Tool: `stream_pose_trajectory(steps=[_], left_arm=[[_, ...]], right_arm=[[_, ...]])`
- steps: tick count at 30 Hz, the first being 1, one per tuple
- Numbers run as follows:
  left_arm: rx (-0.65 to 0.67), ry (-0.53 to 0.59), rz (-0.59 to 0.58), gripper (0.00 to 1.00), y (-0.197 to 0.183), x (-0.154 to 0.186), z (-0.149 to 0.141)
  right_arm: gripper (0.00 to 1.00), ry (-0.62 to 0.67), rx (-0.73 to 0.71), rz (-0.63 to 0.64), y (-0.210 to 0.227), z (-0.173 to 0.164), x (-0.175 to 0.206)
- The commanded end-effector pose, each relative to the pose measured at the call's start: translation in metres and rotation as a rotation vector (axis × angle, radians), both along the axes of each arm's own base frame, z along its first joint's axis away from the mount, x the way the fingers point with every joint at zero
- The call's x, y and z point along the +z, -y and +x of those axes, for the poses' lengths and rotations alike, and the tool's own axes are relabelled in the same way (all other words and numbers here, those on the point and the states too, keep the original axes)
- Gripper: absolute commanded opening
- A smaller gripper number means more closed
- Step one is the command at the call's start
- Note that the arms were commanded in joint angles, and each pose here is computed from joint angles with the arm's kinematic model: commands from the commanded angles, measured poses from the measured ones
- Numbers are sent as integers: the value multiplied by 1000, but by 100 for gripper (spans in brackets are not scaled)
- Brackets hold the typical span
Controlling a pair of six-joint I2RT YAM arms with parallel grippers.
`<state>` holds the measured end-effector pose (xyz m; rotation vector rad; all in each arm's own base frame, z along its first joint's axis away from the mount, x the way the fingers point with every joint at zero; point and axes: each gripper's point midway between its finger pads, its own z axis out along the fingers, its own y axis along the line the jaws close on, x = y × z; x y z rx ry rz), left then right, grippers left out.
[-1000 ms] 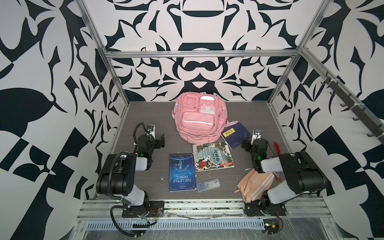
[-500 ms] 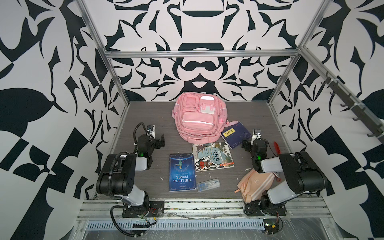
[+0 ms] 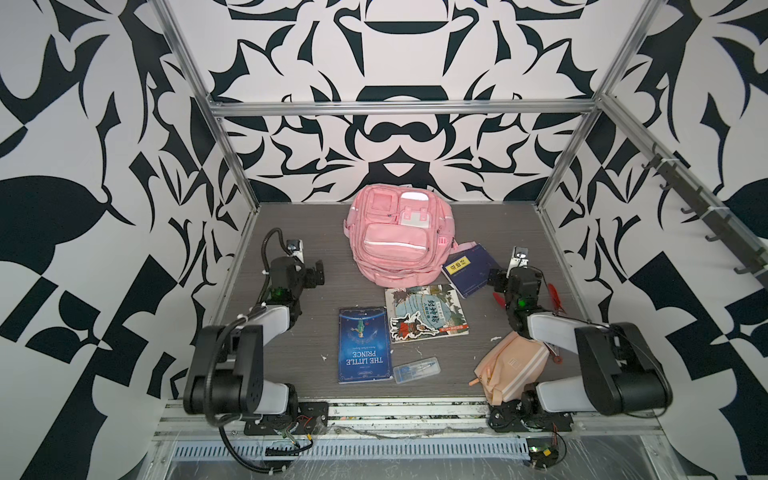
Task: Pack books, pencil case, and school supplies into a backpack
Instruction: Unzip the student bag at the top-center of the table.
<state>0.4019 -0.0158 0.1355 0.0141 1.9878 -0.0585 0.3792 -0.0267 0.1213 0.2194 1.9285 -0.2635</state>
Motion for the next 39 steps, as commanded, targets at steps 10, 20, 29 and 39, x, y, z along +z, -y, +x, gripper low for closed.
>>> stream_pose_trajectory(steps=[10, 20, 29, 39], left_arm=[[32, -7, -133, 99, 10, 88, -60], [-13, -282, -457, 99, 56, 93, -109], [-132, -822, -573, 97, 188, 51, -161], [-72, -1032, -556, 99, 288, 12, -147]], right_arm=[[100, -55, -83, 126, 9, -58, 88], [100, -193, 50, 349, -25, -121, 124], [100, -578, 244, 481, -87, -135, 105], [100, -596, 720, 278, -186, -137, 112]])
